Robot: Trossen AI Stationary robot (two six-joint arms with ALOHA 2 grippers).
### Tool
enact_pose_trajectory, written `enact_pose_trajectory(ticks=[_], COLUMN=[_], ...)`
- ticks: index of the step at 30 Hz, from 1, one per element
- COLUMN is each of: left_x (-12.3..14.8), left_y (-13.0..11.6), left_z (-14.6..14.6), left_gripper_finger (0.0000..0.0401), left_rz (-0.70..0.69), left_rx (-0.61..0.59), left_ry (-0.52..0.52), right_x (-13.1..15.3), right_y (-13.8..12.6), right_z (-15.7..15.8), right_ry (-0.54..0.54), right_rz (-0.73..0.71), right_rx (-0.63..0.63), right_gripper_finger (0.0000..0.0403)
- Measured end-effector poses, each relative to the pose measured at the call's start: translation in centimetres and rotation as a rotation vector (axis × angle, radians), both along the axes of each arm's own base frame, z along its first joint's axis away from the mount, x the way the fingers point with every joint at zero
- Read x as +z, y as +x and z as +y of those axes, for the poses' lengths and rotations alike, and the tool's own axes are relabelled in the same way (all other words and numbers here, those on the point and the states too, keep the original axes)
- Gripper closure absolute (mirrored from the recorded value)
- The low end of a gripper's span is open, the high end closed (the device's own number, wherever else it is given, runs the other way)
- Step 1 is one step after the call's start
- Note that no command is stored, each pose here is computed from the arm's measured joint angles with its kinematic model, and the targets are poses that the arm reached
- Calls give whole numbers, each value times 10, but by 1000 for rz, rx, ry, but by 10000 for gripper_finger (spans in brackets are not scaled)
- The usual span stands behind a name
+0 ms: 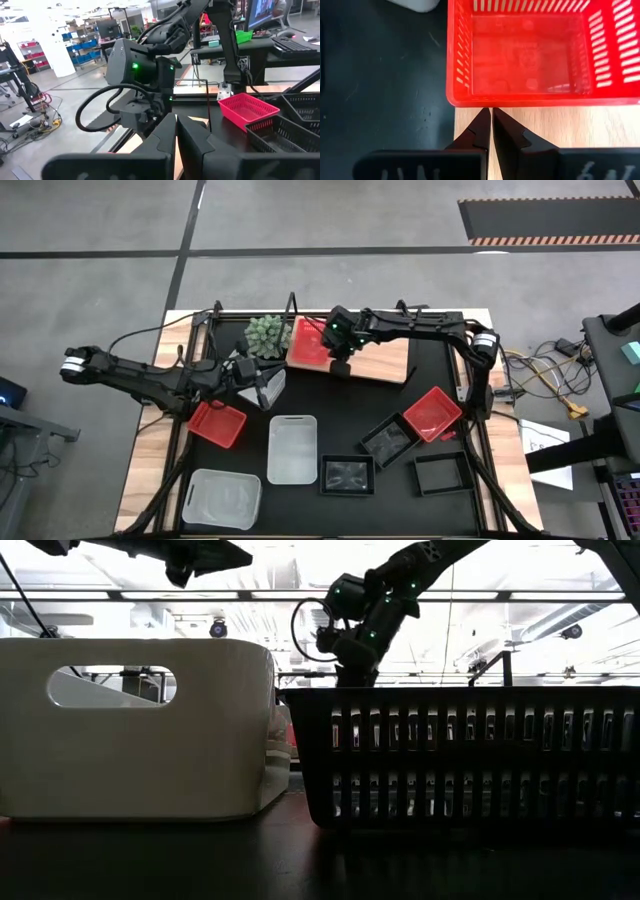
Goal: Stack baskets on shelf by color
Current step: Put the middle red basket on the shelf, then put the middle white bin on the shelf
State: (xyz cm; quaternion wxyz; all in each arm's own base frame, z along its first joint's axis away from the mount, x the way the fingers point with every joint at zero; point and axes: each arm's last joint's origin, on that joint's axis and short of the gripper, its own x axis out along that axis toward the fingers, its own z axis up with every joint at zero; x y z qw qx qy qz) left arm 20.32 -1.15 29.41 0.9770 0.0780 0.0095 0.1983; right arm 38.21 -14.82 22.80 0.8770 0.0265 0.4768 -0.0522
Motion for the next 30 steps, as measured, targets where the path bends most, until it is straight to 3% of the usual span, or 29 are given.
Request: enact_pose_trajectory(ticks=[18,24,30], left_x=[-4,-4,-5], left_y=[0,0,1], left_z=[0,0,0], left_gripper_finger=[401,401,401], left_rz=[12,12,10], left_rx=[0,-1,-1], left_ry=[3,3,1], right_x=[7,36,57], right_y=[-2,-10,-15], right_z=[6,42,101], right_ry=[1,3,22], right_rz=[-2,-14,-69], right_rx=[-12,61,166], right_gripper_finger=[392,392,392])
